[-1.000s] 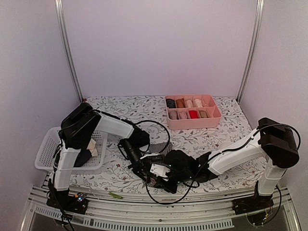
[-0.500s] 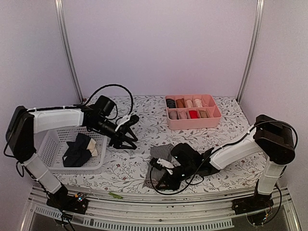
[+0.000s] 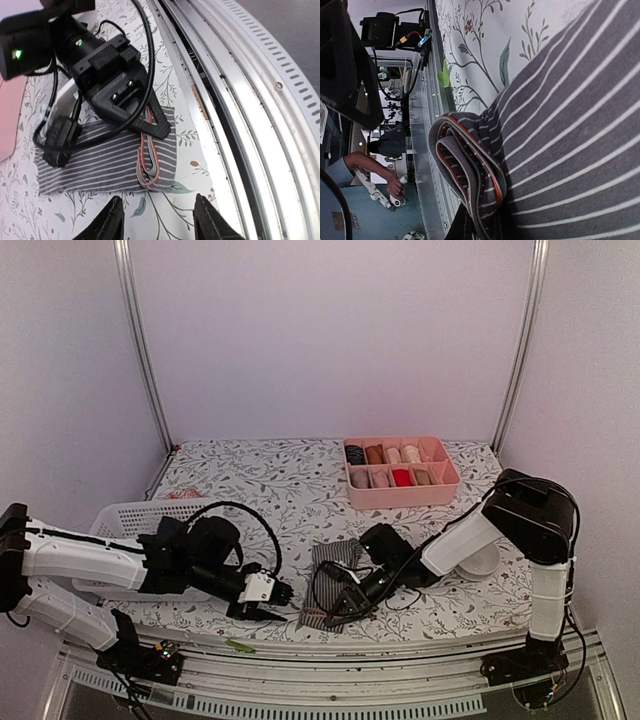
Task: Roll the underwear
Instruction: Roll the underwear at the center of the board.
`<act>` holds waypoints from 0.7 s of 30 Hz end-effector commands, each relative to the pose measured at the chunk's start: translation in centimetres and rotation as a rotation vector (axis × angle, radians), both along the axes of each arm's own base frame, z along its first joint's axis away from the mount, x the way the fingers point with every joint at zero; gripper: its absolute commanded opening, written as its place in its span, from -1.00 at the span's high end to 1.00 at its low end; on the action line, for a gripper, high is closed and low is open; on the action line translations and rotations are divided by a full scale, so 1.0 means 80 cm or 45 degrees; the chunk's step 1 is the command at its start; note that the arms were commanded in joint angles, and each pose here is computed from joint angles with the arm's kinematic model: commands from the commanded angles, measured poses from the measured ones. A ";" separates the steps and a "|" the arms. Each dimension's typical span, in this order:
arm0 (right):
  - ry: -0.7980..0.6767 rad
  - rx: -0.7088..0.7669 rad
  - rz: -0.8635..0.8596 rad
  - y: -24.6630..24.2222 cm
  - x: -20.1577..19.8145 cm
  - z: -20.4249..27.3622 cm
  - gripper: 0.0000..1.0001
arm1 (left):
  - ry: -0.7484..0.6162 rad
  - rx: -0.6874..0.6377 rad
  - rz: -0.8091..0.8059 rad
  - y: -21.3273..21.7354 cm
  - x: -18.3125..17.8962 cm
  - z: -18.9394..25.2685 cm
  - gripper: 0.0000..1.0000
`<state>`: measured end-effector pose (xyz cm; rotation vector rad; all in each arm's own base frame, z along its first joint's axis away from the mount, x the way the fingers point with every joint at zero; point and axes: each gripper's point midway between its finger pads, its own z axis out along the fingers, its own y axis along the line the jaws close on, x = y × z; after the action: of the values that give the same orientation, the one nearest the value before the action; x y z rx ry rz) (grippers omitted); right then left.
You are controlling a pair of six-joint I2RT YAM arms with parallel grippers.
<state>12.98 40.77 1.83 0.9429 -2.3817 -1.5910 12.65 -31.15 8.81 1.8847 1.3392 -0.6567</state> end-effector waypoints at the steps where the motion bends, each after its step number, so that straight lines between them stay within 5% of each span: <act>1: 0.190 -0.201 -0.040 -0.014 -0.005 -0.041 1.00 | -0.244 -0.065 -0.056 -0.038 0.006 0.010 0.07; 9: 0.261 -0.285 -0.085 -0.024 0.000 -0.063 1.00 | -0.293 0.004 -0.121 -0.058 -0.007 -0.028 0.20; 17: 0.255 -0.299 -0.081 -0.027 0.002 -0.067 1.00 | -0.347 0.143 -0.071 -0.067 0.014 -0.071 0.12; 21: 0.236 -0.301 -0.092 -0.029 0.006 -0.063 1.00 | -0.323 0.285 -0.083 -0.051 0.013 -0.106 0.46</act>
<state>13.62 41.28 1.76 0.7797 -2.3100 -1.5388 13.54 -35.55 1.91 2.0528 1.2191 -0.3651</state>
